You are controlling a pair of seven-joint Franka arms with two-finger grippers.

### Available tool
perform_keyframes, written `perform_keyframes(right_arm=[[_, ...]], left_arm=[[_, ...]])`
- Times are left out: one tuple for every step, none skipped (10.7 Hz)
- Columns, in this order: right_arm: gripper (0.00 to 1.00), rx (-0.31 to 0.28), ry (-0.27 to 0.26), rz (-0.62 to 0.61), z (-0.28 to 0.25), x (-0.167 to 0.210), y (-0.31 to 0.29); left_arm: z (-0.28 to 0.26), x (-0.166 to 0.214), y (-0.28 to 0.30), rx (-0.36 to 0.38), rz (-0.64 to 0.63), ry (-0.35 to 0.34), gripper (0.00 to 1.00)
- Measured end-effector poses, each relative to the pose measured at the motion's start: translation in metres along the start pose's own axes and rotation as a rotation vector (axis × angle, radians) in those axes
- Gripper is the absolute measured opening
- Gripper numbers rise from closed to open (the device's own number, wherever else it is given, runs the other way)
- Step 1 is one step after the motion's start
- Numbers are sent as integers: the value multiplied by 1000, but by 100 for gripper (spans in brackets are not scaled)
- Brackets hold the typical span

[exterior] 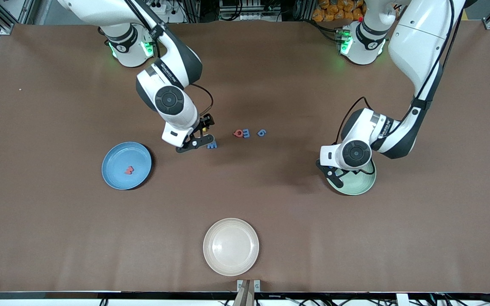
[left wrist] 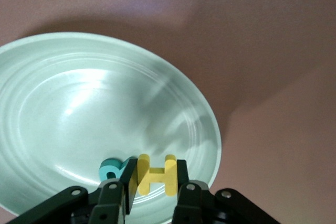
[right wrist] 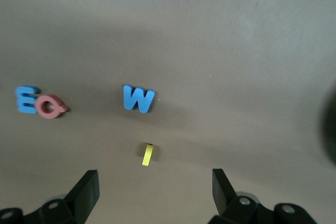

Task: Sort upper and lower case letters into plates
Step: 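Lower the right gripper and grasp the small yellow letter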

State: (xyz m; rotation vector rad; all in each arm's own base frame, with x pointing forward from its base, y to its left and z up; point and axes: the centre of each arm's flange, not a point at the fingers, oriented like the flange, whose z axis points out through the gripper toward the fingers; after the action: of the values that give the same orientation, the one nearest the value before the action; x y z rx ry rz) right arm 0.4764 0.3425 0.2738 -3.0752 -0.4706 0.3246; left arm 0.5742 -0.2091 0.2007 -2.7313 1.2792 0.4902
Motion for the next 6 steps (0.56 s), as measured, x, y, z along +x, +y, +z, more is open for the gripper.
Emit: perform_keyframes(right_arm=[[94,2,0,27,14,-5,-2],[93,2,-6,56,22,-10,-4],[92,3,-9,83,29,-12,-9],[87,6,-12,107,35,-13,-14],[84,8,-17,129,43,-14,-19],[80,4,-23,146,50,-14,-23]], left_arm=[[0,0,1,-5,-2,2,33],[0,0,1,-5,-2,2,33],[0,0,1,-6,-2,2,33],[0,1,1,-6,-2,3,33],[0,1,2,-5,0,3,33],[-1,2,3,-5,1,3,33]])
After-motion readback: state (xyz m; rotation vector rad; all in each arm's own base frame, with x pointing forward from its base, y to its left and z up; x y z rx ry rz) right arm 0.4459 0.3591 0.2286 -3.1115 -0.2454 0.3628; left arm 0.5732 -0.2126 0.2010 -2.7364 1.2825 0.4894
